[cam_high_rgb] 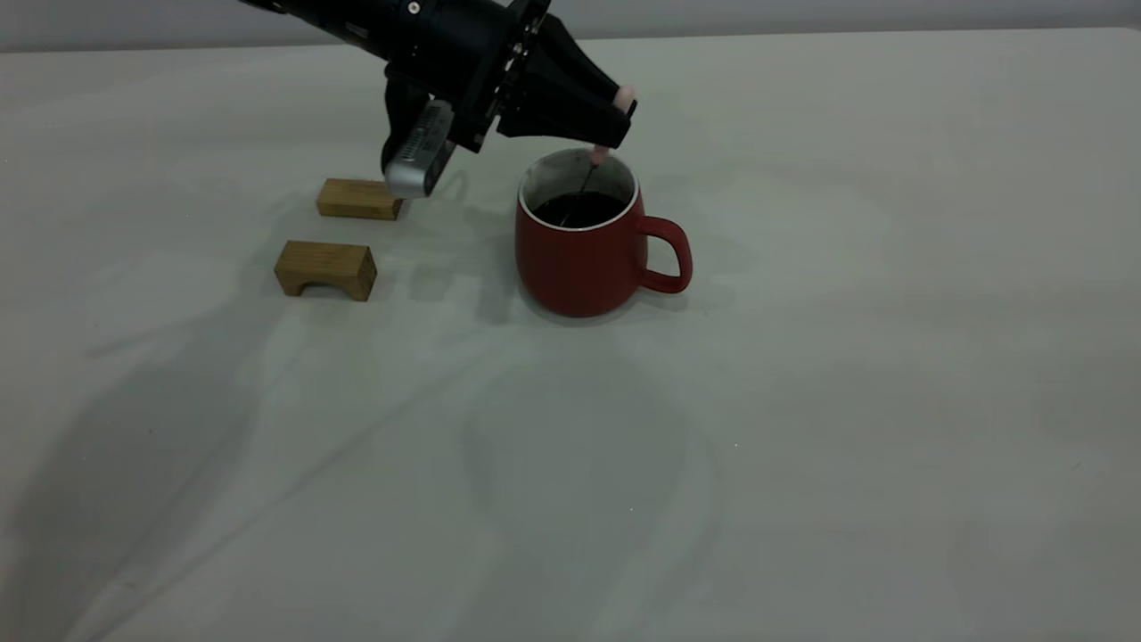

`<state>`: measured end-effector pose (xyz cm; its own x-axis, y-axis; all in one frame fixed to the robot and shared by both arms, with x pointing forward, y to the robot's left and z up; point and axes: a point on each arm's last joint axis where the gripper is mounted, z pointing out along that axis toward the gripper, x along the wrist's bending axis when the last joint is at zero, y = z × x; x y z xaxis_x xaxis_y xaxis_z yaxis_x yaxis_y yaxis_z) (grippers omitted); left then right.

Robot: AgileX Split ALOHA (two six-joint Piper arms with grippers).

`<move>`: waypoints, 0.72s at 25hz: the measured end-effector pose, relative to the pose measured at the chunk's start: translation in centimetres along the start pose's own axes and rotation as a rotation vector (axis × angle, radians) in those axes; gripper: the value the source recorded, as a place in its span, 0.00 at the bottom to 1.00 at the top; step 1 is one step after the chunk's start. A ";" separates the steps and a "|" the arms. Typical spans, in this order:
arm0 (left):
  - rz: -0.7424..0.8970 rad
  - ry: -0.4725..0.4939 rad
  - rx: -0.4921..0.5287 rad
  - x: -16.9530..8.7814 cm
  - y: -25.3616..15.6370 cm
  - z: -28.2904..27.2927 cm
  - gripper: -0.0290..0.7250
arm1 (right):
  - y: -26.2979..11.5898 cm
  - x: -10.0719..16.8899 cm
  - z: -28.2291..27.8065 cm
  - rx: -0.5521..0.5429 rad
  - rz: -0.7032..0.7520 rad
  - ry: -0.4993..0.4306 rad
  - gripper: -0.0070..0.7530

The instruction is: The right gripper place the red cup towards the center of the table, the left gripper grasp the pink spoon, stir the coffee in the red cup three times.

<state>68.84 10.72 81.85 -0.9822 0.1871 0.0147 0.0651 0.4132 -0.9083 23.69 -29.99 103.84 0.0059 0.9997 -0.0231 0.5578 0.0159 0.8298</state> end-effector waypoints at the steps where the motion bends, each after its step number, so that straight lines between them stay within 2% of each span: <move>1: 0.001 0.002 0.002 0.0 -0.1 0.1 0.26 | 0.0 0.0 0.0 0.000 0.000 0.000 0.78; 4: -0.002 0.013 0.009 0.1 0.0 0.3 0.29 | 0.0 0.0 0.0 0.000 0.000 0.000 0.78; 9: 0.000 0.017 0.010 0.2 -0.1 0.2 0.44 | 0.0 0.0 0.0 0.000 0.000 0.000 0.78; 11: 0.021 0.016 -0.003 0.1 -0.6 -0.3 0.47 | 0.0 0.0 0.0 0.000 0.000 0.000 0.78; 14: 0.089 0.027 -0.050 0.0 -2.5 -1.4 0.48 | 0.0 0.0 0.0 0.000 0.000 0.000 0.78; 18: 0.218 0.053 -0.188 -0.3 -5.4 -3.4 0.49 | 0.0 0.0 0.0 0.000 0.000 0.000 0.78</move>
<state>69.38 11.52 88.17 -0.9312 0.3341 -0.1459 0.3100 0.5149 -0.7992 23.69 -29.99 103.84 0.0059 0.9997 -0.0231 0.5578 0.0159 0.8298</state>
